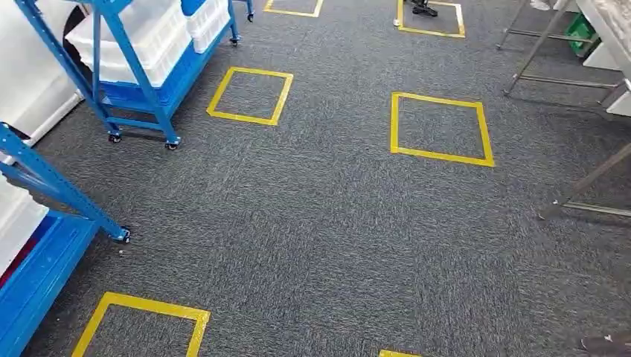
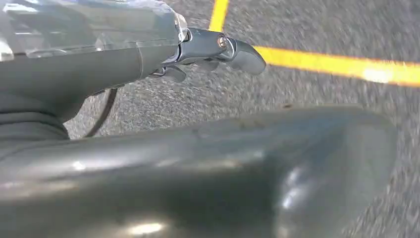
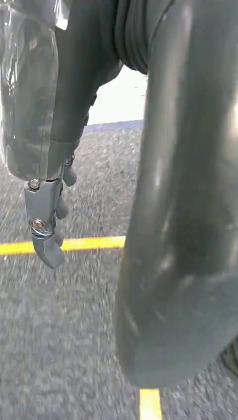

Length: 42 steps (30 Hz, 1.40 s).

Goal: Take the parts from the cabinet and place them on the table.

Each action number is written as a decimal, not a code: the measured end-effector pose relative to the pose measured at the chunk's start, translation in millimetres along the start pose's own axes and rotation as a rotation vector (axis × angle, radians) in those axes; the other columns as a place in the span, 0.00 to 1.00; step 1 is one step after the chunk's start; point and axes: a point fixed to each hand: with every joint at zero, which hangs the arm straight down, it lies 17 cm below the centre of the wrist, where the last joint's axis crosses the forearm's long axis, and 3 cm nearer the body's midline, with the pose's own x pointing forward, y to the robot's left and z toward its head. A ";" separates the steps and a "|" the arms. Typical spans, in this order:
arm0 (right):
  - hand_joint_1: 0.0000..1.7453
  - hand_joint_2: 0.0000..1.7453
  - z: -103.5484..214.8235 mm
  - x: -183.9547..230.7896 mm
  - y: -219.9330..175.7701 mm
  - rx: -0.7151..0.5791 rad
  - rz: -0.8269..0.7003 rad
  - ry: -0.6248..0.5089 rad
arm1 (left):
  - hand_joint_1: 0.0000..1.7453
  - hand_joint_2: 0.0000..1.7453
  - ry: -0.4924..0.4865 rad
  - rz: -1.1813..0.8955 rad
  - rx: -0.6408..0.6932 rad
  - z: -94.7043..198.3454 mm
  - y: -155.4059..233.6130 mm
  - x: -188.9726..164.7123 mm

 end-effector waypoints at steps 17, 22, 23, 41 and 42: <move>0.00 0.00 0.6 10.5 -1.5 0.024 0.084 -0.084 | 0.00 0.00 -0.012 0.034 0.070 -6.9 34.4 1.2; 0.00 0.00 1.0 19.4 -0.8 0.024 0.103 -0.110 | 0.00 0.00 0.005 0.047 0.095 -7.6 46.4 -6.6; 0.00 0.00 1.0 18.7 -0.9 0.024 0.106 -0.111 | 0.00 0.00 0.005 0.048 0.098 -8.3 48.3 -5.7; 0.00 0.00 2.4 12.5 5.8 0.036 0.130 -0.106 | 0.00 0.00 0.012 0.049 0.102 -11.7 59.9 -7.6; 0.00 0.00 2.4 12.4 5.9 0.036 0.130 -0.105 | 0.00 0.00 0.013 0.048 0.100 -11.5 59.7 -8.6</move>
